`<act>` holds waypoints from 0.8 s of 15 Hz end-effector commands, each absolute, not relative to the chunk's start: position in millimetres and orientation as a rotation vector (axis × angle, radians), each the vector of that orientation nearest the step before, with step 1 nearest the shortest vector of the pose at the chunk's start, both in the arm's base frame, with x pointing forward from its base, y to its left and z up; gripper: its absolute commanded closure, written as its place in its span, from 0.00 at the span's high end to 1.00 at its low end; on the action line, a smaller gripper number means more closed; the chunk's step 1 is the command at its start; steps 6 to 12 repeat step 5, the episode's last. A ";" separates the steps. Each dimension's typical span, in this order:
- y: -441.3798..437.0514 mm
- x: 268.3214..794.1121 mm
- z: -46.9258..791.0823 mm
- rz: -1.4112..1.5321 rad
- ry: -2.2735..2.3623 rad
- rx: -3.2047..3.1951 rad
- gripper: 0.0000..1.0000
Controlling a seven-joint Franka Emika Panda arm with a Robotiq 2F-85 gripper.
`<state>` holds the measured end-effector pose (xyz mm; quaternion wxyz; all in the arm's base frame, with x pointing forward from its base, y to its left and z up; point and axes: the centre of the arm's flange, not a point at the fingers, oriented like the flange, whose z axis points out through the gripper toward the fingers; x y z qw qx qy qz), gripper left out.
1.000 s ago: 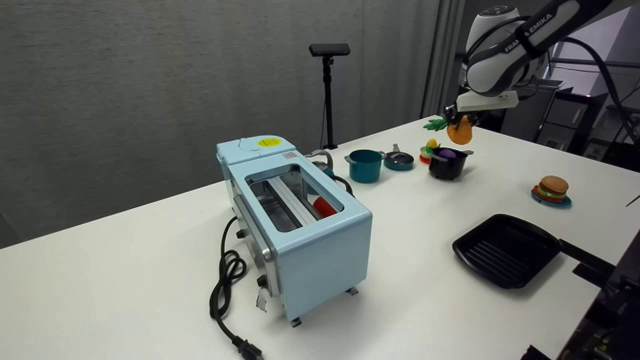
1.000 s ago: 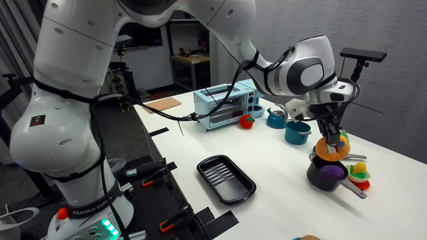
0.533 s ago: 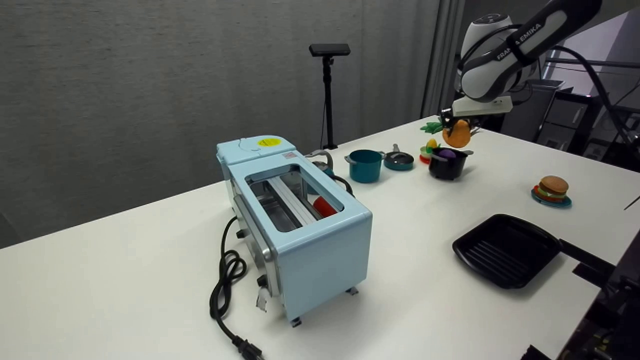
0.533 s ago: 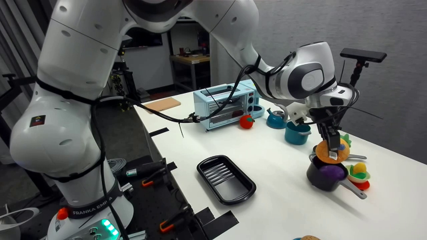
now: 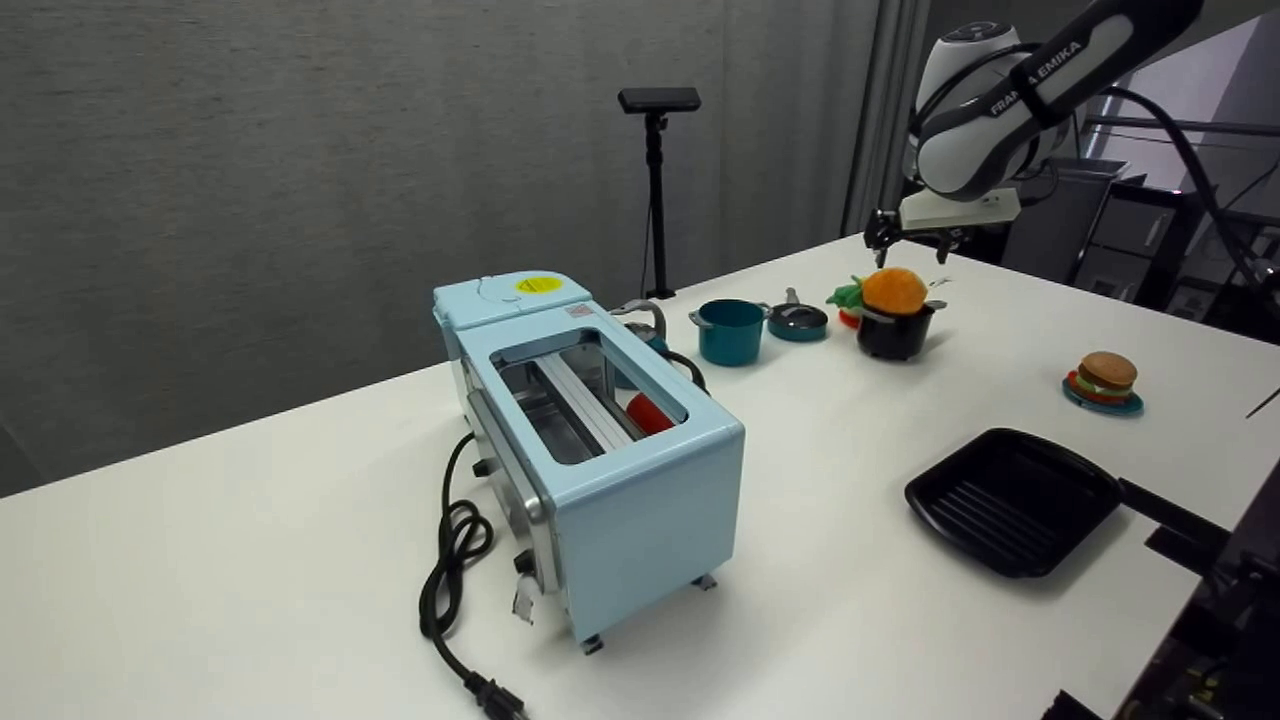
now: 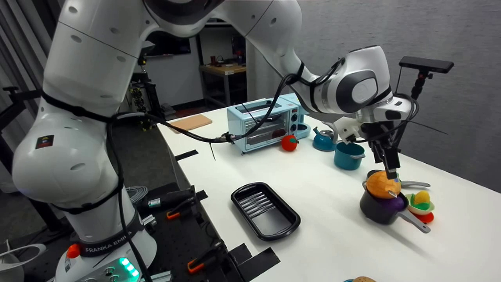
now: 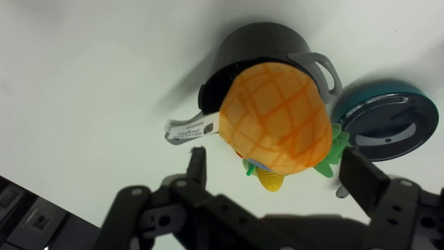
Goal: Put the pineapple plushy in the pot
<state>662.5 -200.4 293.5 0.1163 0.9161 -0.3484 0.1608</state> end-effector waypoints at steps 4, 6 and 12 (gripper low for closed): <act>-191.2 665.4 298.3 0.482 -0.998 2.702 1.00; -190.1 665.7 298.9 0.483 -0.996 2.704 1.00; -190.1 665.7 298.9 0.483 -0.996 2.704 1.00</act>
